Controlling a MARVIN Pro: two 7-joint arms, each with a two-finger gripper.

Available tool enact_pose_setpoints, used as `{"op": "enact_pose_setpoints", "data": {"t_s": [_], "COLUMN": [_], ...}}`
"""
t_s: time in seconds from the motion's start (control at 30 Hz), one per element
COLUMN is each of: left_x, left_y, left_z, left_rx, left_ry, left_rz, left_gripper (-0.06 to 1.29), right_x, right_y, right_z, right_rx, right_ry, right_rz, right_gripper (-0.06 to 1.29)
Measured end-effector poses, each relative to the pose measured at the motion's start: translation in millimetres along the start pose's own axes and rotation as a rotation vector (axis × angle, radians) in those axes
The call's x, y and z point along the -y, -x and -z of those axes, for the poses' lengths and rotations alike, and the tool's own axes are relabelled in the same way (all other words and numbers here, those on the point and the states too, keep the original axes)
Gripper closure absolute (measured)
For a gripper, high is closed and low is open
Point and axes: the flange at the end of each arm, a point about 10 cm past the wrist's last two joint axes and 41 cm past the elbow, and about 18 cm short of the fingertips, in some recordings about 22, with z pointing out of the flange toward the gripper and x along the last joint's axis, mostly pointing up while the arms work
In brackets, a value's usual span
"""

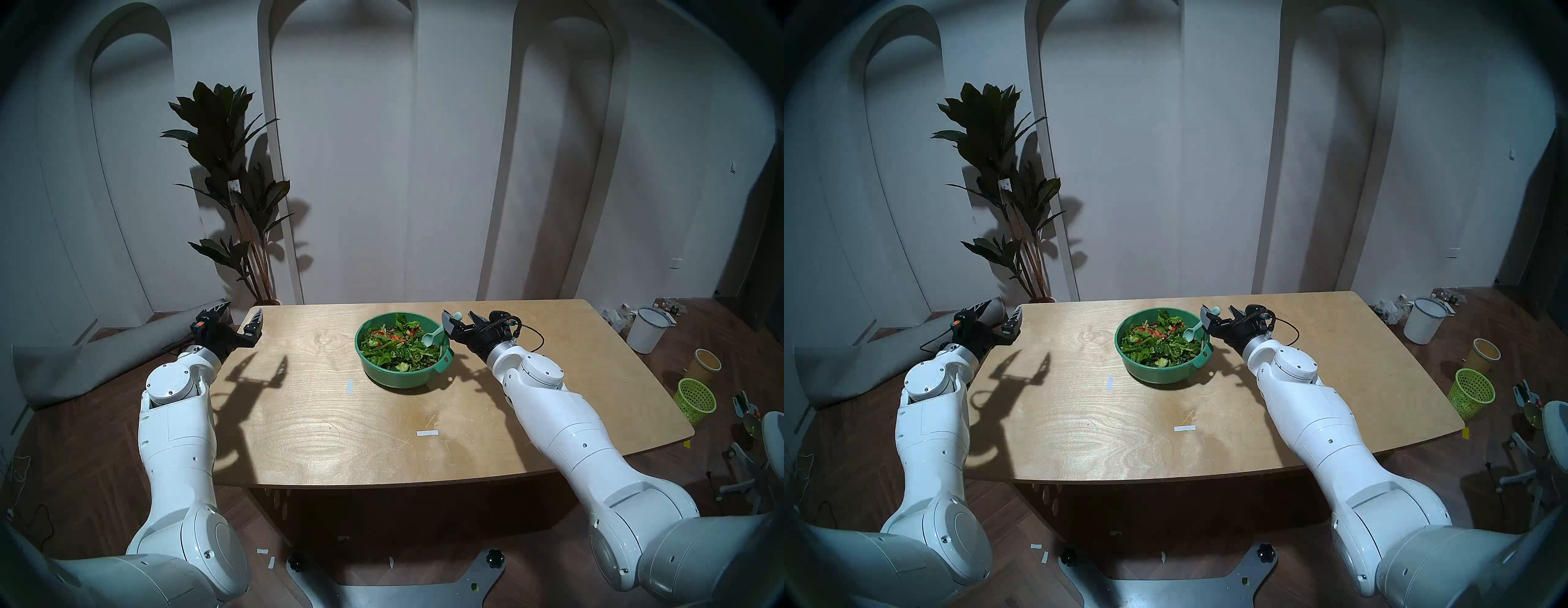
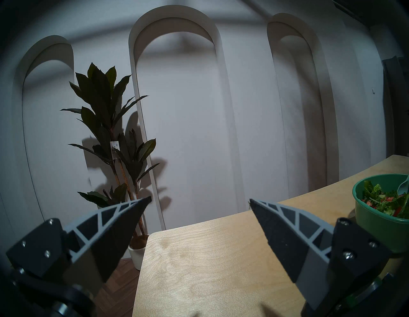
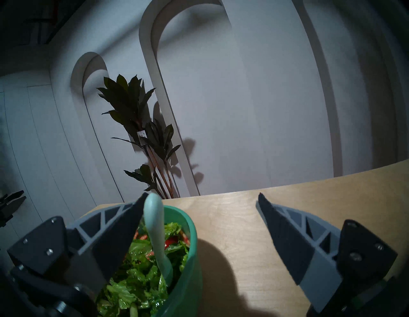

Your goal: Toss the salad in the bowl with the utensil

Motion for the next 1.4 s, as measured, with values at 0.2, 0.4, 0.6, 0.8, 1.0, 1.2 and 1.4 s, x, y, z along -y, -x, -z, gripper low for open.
{"op": "enact_pose_setpoints", "data": {"t_s": [0.2, 0.4, 0.6, 0.8, 1.0, 1.2, 1.4], "left_x": [0.0, -0.2, -0.3, -0.4, -0.4, -0.5, -0.5], "left_y": [0.1, 0.2, 0.4, 0.4, 0.9, 1.4, 1.8], "left_z": [0.0, 0.0, 0.1, 0.1, 0.2, 0.3, 0.4], "left_rx": [0.000, 0.001, 0.001, 0.001, 0.002, 0.002, 0.003], "left_ry": [0.000, 0.000, 0.001, 0.001, 0.001, 0.001, 0.002], "left_rz": [0.000, 0.000, 0.000, 0.000, 0.000, 0.001, 0.001], "left_gripper": [0.00, 0.00, 0.00, 0.00, 0.00, 0.00, 0.00], "right_x": [2.4, 3.0, 4.2, 6.1, 11.9, 9.4, -6.2], "right_y": [-8.3, -12.4, -17.5, -31.4, -70.3, -118.1, -180.2], "right_z": [-2.2, -2.8, -2.5, -3.2, -6.6, -3.8, 14.8], "right_rx": [-0.020, -0.032, -0.047, -0.084, -0.180, -0.287, -0.417], "right_ry": [-0.004, 0.003, 0.005, -0.008, -0.034, -0.035, 0.003], "right_rz": [0.002, 0.001, 0.002, 0.006, 0.038, 0.145, 0.311], "right_gripper": [-0.02, -0.02, -0.02, -0.02, -0.02, -0.02, -0.02]}}
